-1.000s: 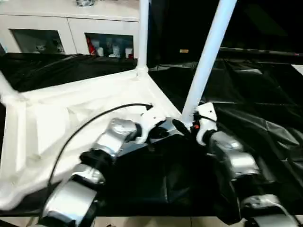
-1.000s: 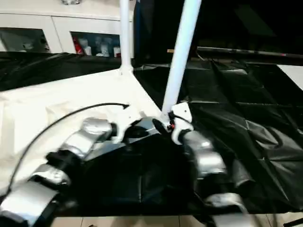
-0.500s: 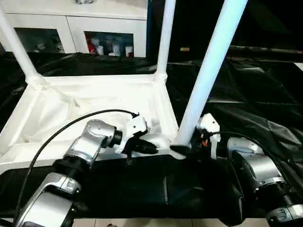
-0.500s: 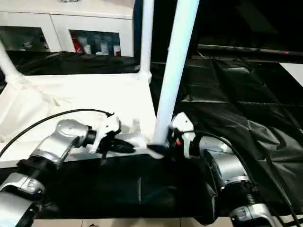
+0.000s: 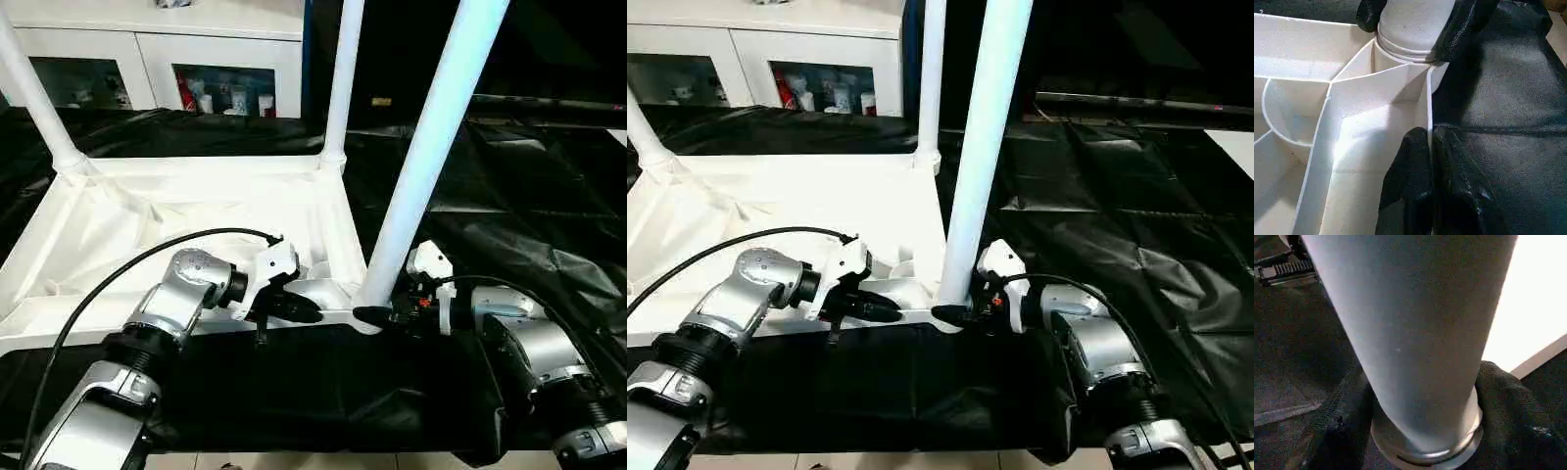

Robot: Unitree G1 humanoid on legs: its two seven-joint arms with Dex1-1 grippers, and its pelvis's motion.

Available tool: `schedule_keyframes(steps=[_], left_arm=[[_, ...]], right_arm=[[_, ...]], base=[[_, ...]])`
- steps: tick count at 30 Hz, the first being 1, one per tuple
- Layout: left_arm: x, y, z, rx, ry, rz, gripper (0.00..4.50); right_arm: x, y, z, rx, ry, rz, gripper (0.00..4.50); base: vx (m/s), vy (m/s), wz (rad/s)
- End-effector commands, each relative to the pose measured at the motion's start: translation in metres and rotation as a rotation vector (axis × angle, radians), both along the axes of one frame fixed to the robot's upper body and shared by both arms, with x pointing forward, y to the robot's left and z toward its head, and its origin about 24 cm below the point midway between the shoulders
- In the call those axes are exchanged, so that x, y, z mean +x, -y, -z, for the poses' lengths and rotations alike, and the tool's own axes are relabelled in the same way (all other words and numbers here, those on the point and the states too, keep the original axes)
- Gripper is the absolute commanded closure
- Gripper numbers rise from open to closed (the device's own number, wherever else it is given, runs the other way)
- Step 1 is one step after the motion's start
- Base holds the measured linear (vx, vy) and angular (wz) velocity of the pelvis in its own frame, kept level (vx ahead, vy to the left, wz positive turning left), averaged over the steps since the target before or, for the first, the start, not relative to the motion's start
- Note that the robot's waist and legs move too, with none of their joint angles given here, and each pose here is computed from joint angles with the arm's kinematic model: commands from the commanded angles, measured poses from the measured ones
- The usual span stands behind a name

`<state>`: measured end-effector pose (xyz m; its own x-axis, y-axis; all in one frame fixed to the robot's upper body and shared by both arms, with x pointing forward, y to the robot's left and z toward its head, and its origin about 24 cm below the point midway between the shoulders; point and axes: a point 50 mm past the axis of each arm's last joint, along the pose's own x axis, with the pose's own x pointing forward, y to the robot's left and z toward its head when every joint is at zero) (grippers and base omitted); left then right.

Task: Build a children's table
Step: Rotate leg to tighten

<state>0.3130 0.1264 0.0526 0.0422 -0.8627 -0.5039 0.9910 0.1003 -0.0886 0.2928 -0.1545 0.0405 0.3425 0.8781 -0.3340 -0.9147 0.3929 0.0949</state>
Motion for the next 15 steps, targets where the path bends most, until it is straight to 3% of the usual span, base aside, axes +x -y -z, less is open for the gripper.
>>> schedule_keyframes(steps=[1,8,15], left_arm=[[-0.005,0.000,0.007,-0.026,-0.040,-0.003,4.50],[0.015,0.016,0.016,0.017,0.040,-0.237,4.50],[0.029,0.057,0.020,0.059,0.076,-0.428,4.50]], right_arm=[[-0.002,0.002,0.007,-0.015,-0.024,0.018,1.82],[0.009,0.004,0.030,-0.052,-0.022,0.364,1.83],[0.025,-0.026,0.036,-0.022,-0.050,0.733,1.83]], base=[[0.000,0.000,0.00],[0.000,0.000,0.00],[0.000,0.000,0.00]])
